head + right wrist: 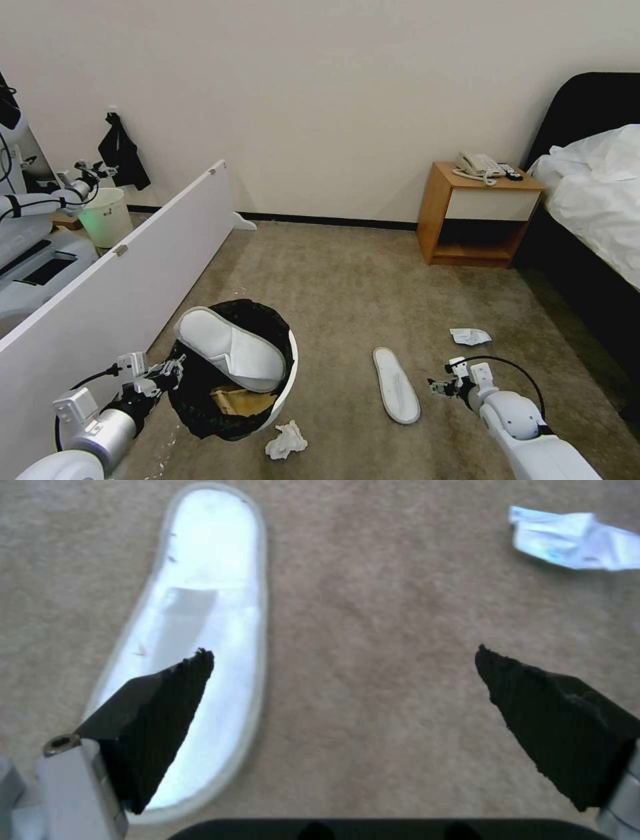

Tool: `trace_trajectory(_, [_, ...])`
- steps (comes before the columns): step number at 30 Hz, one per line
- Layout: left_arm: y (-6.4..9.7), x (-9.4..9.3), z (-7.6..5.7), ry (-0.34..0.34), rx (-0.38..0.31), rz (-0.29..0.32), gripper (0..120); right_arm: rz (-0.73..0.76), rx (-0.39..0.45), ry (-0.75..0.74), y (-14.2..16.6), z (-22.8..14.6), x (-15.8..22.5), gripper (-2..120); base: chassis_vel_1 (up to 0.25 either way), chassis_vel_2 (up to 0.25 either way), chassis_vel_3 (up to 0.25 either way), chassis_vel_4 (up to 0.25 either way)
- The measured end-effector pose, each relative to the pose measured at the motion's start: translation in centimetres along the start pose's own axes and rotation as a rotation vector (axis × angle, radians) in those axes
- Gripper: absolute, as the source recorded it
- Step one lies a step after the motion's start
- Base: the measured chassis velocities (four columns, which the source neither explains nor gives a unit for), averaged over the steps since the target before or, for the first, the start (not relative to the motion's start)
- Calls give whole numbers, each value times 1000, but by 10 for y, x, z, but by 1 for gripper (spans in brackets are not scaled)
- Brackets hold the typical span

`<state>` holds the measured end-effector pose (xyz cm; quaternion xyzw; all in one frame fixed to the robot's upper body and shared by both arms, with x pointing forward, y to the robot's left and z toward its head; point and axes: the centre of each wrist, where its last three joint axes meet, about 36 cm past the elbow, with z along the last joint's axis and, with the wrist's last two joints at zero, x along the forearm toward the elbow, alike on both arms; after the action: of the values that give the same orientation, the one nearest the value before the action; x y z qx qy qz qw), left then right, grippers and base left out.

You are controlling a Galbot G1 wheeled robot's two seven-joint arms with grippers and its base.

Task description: Pick up the trash bin, then pick up the garbage from the floor and place it into the trash bin.

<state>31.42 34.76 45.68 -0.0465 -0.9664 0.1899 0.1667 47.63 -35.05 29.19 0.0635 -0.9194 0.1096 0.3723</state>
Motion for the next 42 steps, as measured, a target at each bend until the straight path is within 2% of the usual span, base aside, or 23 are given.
trace_trajectory(15, [3, -6, 6, 17, 6, -8, 4, -94, -31, -8, 63, -3, -34, 100, 0, 0, 0, 0])
trace_trajectory(23, [5, -7, 7, 18, 8, -9, 4, -103, -23, -12, 75, 4, -48, 100, 0, 0, 0, 0])
trace_trajectory(36, [5, -8, 10, 17, 11, -5, 4, -94, -14, -15, 72, 17, -67, 100, 0, 0, 0, 0])
trace_trajectory(40, [5, -8, 11, 18, 10, -7, 4, -94, -9, -13, 76, 15, -70, 90, 0, 0, 0, 0])
trace_trajectory(42, [5, -8, 11, 18, 11, -7, 4, -92, -3, -11, 78, 14, -73, 80, 0, 0, 0, 0])
